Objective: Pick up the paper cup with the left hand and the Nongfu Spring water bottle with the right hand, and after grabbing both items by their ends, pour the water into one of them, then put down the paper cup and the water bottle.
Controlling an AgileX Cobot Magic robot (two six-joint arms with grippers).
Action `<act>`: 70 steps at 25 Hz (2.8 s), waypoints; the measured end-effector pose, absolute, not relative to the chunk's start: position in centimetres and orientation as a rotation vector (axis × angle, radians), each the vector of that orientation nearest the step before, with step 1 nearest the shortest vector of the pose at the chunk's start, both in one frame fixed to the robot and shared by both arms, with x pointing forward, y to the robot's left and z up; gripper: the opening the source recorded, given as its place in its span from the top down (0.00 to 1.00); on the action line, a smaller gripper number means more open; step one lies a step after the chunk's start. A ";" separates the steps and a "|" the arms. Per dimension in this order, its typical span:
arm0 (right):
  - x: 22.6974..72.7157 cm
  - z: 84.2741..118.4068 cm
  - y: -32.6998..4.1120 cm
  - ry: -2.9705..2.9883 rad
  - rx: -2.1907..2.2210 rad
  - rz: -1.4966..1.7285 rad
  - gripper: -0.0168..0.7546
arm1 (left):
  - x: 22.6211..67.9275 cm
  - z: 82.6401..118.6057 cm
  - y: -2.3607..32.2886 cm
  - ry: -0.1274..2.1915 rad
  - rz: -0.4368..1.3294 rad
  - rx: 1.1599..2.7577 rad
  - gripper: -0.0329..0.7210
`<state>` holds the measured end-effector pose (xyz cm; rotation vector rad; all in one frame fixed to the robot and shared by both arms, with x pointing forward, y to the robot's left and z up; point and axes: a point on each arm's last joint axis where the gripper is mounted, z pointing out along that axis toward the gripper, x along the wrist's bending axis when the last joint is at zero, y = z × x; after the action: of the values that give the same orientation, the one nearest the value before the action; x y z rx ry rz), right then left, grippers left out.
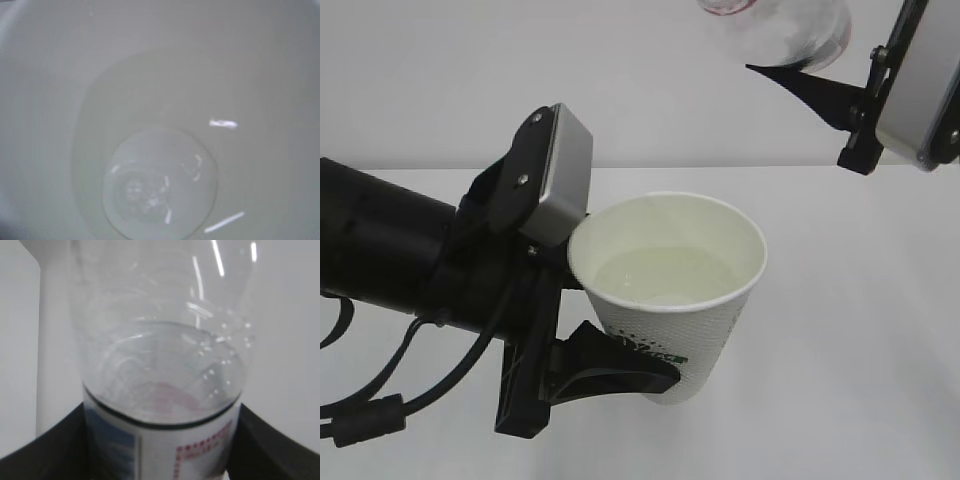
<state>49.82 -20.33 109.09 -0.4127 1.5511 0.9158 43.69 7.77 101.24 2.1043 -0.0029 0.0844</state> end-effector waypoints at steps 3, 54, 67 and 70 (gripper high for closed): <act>49.8 109.1 -20.3 1.569 -0.370 0.959 0.31 | 43.7 101.2 7.8 -0.003 0.084 2.104 0.30; 53.2 107.7 -23.2 1.562 0.677 1.276 0.31 | 43.8 101.4 7.7 0.033 0.080 2.081 0.30; 54.3 103.0 -24.5 1.498 0.935 1.222 0.31 | 43.8 101.4 7.7 0.035 0.083 2.083 0.30; 54.2 101.5 -24.8 1.485 0.987 1.210 0.31 | 43.8 101.4 7.7 0.036 0.084 2.083 0.30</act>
<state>54.23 -24.82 101.50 0.9872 1.4847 1.2097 43.83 7.69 101.41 2.0831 0.0357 0.0841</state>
